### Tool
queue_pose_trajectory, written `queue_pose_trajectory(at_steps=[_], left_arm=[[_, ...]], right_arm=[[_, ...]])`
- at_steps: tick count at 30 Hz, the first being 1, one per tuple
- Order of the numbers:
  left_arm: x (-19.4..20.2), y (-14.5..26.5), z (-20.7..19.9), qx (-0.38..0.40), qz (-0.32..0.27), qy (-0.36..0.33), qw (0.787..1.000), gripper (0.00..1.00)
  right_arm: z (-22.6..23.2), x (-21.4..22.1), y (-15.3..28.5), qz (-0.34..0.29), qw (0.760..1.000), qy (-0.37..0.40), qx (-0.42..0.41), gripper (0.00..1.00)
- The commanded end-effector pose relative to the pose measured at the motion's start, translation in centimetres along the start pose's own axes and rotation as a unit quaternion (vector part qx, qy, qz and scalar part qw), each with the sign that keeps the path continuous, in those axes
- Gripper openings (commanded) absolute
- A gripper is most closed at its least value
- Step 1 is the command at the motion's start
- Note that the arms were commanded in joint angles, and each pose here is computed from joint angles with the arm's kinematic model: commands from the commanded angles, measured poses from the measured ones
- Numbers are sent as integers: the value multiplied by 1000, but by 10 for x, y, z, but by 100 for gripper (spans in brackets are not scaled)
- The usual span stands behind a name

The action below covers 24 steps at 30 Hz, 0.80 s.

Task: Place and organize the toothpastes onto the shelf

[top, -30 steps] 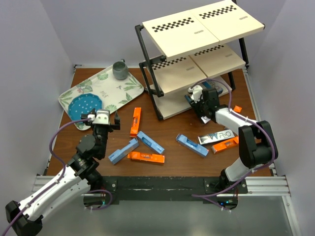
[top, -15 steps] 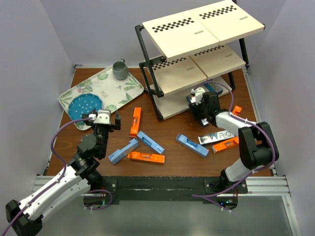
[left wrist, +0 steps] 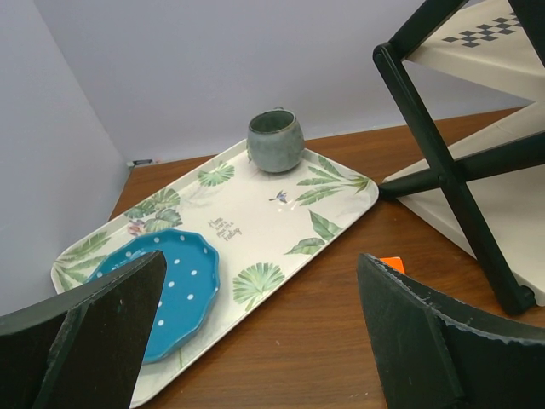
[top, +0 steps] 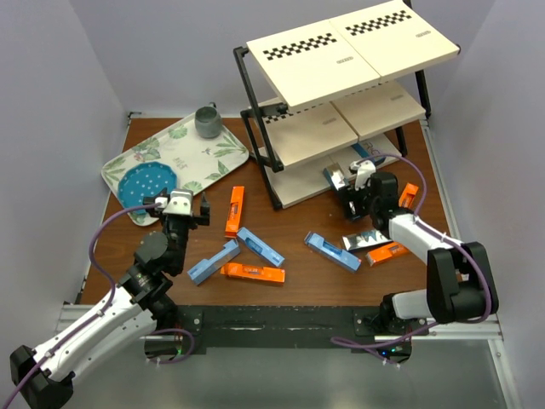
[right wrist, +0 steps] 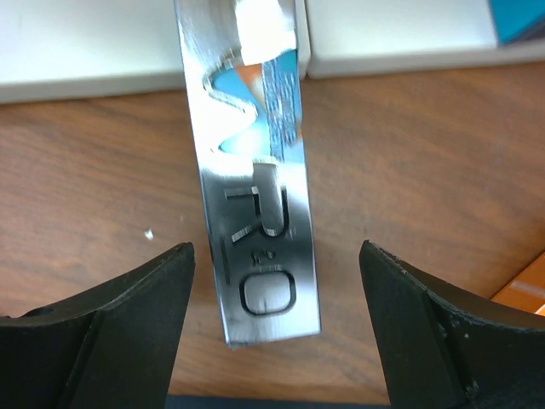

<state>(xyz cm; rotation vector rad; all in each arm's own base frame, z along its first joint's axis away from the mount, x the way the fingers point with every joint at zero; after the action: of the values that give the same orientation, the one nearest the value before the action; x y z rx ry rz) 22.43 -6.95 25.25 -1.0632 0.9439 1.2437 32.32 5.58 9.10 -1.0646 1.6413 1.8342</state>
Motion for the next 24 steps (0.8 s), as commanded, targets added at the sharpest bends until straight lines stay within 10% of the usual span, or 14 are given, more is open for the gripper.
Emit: queue_pose_trajectory(at_steps=[1, 14, 24], left_arm=[[-10, -2, 0, 0, -15, 24, 1000, 99], [-8, -2, -1, 2, -12, 22, 1000, 99], [-7, -3, -2, 1, -9, 19, 1000, 99]], right_arm=[[1, 5, 4, -6, 999, -26, -18, 81], [5, 16, -5, 22, 997, -34, -60, 73], [0, 1, 2, -9, 999, -6, -51, 48]])
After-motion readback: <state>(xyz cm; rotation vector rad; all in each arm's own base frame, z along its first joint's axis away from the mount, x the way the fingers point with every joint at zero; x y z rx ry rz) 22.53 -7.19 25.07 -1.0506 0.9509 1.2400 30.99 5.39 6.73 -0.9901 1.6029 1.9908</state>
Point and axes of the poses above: each gripper's point midway between its finger pads, its own y axis back along the fingers, its own z axis along the line the jaws close on, x = y × z, the point moved 4 cm from there along y, back along the fingers, and after that the axes turned 6 degrees about -y, right-handed, at the moved point
